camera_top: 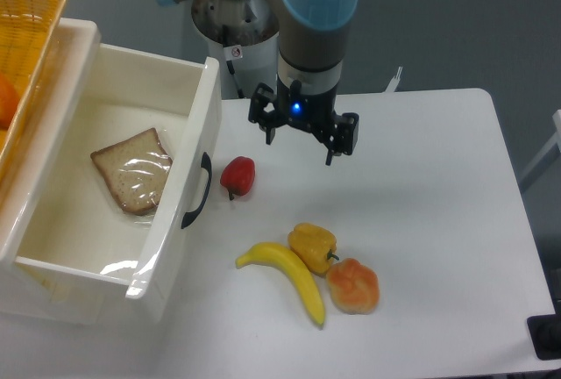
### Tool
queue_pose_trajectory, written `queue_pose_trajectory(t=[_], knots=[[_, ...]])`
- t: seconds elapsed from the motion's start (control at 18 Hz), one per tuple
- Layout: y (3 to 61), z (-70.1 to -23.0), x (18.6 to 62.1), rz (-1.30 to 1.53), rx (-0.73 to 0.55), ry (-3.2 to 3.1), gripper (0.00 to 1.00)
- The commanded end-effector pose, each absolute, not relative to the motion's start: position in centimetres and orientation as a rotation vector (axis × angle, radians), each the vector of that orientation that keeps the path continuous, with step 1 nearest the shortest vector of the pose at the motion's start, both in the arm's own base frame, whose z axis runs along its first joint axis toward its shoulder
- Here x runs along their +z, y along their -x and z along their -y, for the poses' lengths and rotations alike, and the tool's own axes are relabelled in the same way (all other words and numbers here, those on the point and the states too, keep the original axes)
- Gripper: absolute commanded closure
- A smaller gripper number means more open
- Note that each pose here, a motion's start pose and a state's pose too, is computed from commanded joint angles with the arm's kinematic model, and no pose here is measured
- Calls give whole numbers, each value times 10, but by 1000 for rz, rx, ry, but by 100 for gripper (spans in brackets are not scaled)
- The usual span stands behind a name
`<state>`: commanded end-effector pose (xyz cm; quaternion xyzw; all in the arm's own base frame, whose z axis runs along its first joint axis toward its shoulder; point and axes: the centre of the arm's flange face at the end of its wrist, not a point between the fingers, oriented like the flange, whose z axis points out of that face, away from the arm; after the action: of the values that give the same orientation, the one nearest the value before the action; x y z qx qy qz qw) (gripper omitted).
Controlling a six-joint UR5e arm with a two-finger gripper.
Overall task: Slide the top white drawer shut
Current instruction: 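Lower the gripper toward the table beside the open white drawer's front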
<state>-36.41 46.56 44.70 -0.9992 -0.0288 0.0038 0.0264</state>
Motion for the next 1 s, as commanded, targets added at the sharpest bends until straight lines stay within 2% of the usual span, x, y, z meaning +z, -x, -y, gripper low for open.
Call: queue_pose_trajectory(t=[0.22,1.0], knots=[[366,-466,436,92,25,3098,0],[389,-482,344,297,-106,3196,0]])
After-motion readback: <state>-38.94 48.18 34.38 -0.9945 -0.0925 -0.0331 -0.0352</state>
